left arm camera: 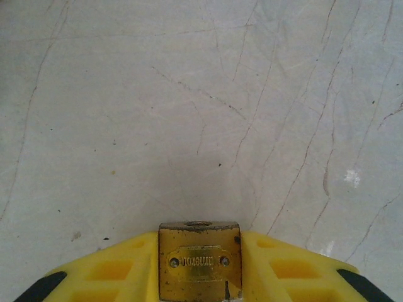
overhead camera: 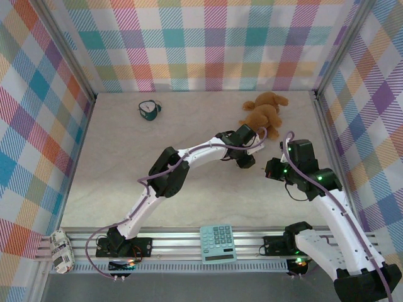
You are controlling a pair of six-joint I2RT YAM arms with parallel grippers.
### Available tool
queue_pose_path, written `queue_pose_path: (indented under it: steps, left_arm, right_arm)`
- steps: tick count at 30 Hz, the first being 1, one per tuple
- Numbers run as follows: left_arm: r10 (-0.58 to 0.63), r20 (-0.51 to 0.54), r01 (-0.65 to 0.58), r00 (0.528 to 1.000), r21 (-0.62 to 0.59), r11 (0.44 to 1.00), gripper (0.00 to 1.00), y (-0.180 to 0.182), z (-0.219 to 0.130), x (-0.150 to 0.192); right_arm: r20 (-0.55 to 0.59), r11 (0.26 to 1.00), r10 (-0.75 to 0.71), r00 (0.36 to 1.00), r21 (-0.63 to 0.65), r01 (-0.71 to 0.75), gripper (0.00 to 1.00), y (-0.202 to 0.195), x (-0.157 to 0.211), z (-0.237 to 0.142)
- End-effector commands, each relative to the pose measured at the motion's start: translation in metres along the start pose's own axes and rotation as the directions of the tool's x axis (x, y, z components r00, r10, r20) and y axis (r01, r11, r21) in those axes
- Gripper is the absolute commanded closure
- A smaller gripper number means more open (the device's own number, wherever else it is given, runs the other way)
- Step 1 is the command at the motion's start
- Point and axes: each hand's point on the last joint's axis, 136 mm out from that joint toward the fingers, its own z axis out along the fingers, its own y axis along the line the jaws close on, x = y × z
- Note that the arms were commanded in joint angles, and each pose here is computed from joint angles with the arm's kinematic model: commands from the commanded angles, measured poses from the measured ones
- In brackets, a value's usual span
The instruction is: Unlock with the key
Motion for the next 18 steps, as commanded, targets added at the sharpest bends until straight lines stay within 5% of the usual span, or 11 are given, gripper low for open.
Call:
queue_pose_path:
  steps: [1,10,18]
  left_arm:
    - [-0.014,-0.077,0.016,0.997,0.016,1.000,0.69,-0.008,0.011,0.023]
    - [-0.014,-0.096,0.013,0.995,-0.016,1.000,0.85,-0.010,-0.010,0.050]
    - [-0.035,-0.138,0.028,0.990,-0.057,0.998,0.85,-0.008,-0.040,0.087]
  right_arm:
    - [0.023,0.999,-0.011,1.000,-0.032,0.012,0.95,0.009,-0.006,-0.011]
    - [0.034,0.998,-0.012,0.999,-0.056,0.014,0.95,0.014,-0.009,-0.014]
    - [0.032,0.997,-0.013,0.999,-0.073,0.015,0.95,0.017,-0.010,-0.010]
